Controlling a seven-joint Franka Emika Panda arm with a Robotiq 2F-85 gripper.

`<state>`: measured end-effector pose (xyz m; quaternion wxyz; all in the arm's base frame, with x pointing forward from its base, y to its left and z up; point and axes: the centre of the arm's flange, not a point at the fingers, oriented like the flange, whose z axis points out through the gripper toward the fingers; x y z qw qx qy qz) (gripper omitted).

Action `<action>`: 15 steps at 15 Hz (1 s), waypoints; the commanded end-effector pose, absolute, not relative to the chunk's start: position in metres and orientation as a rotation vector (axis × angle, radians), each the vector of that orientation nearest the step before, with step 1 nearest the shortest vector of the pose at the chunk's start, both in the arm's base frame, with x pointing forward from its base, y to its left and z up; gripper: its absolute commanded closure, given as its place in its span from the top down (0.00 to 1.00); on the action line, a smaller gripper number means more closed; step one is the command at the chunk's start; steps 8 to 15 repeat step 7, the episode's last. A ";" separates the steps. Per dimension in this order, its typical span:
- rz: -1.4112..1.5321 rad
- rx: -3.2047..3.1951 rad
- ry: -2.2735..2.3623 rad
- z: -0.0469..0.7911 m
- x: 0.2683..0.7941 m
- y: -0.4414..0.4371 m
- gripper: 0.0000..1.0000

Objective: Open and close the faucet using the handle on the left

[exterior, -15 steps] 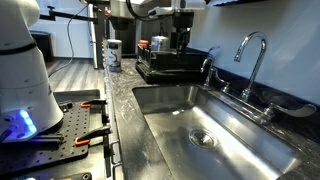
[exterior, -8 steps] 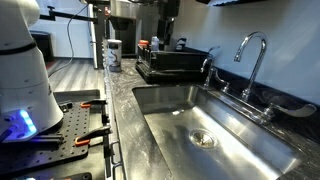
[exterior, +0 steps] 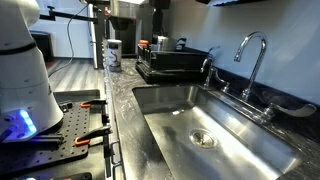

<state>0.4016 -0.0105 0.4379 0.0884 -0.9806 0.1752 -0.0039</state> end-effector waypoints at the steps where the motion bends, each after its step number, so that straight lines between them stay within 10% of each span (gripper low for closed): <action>1: -0.012 -2.922 0.488 0.439 0.399 -0.011 1.00; 15: -0.013 -2.924 0.458 0.442 0.396 -0.012 1.00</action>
